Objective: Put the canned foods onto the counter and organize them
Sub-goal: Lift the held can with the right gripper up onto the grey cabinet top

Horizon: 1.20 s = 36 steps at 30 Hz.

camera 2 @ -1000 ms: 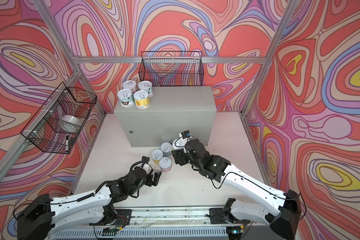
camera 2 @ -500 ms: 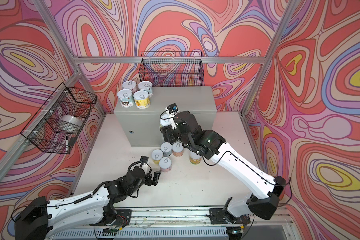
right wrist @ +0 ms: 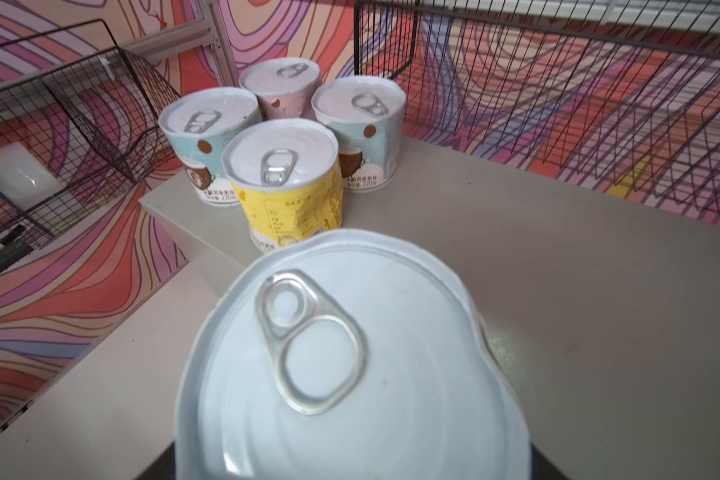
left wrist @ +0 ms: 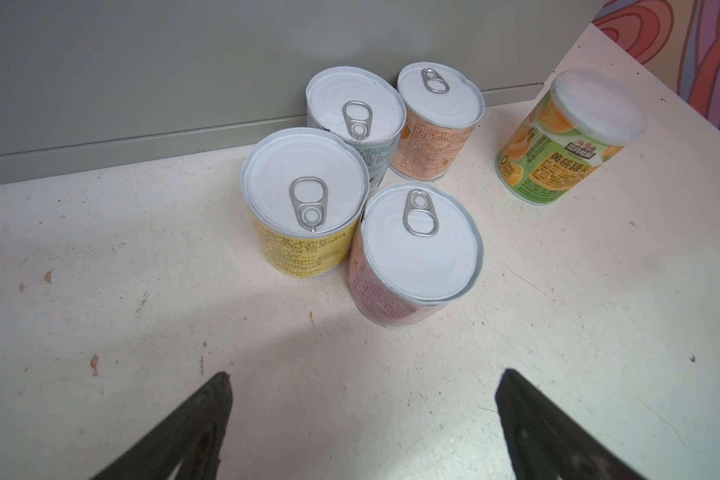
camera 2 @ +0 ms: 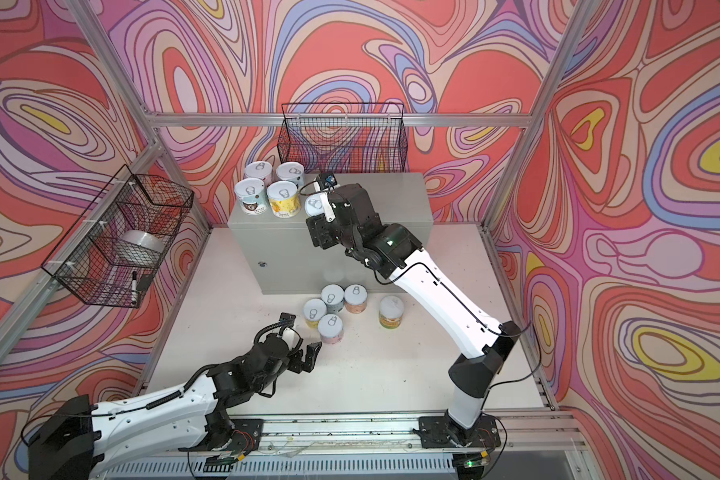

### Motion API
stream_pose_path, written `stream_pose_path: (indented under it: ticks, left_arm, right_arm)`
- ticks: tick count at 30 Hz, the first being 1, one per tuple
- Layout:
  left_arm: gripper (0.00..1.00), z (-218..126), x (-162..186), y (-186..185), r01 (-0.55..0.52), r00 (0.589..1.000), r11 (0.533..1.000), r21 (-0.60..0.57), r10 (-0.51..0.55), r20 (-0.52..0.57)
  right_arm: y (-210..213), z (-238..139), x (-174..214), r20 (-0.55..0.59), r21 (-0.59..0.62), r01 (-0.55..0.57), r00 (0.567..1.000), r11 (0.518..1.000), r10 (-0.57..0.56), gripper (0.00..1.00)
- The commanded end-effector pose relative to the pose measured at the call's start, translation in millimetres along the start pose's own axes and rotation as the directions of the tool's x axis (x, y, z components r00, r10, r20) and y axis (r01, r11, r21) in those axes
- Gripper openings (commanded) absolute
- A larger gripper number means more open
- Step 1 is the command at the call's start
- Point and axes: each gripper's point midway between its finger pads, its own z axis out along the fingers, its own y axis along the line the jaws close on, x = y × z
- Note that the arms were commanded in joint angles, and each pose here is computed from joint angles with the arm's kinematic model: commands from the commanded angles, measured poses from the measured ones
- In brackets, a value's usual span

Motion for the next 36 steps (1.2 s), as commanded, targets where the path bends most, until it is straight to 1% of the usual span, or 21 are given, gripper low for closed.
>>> stream_pose_path:
  ticks: [1, 6, 13, 20, 31, 32, 33, 36]
  left_arm:
    - [0.99, -0.1, -0.4, 4.1, 0.003, 1.000, 1.000, -0.013, -0.003, 0.010]
    - [1.00, -2.3, -3.3, 5.4, -0.001, 1.000, 1.000, -0.019, 0.001, 0.018]
    - [1.00, -6.7, -5.8, 8.2, 0.000, 1.000, 1.000, -0.026, 0.000, 0.026]
    - [1.00, -9.0, -3.7, 11.7, 0.004, 1.000, 0.999, -0.034, -0.003, 0.028]
    - [0.99, -10.4, -6.4, 13.2, 0.006, 0.999, 0.999, -0.041, -0.004, 0.034]
    - [0.99, -10.2, -5.7, 13.5, 0.005, 0.999, 0.999, -0.043, -0.004, 0.032]
    - [0.99, -10.2, -6.0, 13.3, 0.008, 0.999, 0.999, -0.042, -0.007, 0.032]
    - [0.99, -10.6, -5.3, 13.4, 0.010, 0.999, 0.999, -0.042, -0.009, 0.031]
  right_arm:
    - [1.2, 2.2, -32.6, 0.092, -0.026, -0.005, 0.996, 1.000, 0.007, 0.00]
    - [-4.5, 19.3, -42.4, 0.117, -0.012, -0.011, 0.993, 1.000, 0.012, 0.00]
    - [-27.4, 43.1, -46.2, 0.125, 0.036, -0.042, 0.991, 0.998, 0.038, 0.00]
    - [-41.1, 52.8, -48.3, 0.132, 0.069, -0.059, 0.990, 0.996, 0.049, 0.00]
    - [-53.7, 68.5, -38.0, 0.114, 0.104, -0.080, 0.991, 0.991, 0.068, 0.00]
    - [-54.2, 70.0, -37.0, 0.112, 0.106, -0.080, 0.991, 0.991, 0.068, 0.02]
    - [-54.0, 71.1, -36.4, 0.111, 0.106, -0.078, 0.992, 0.991, 0.066, 0.08]
    - [-55.6, 73.9, -34.8, 0.109, 0.108, -0.081, 0.992, 0.991, 0.069, 0.29]
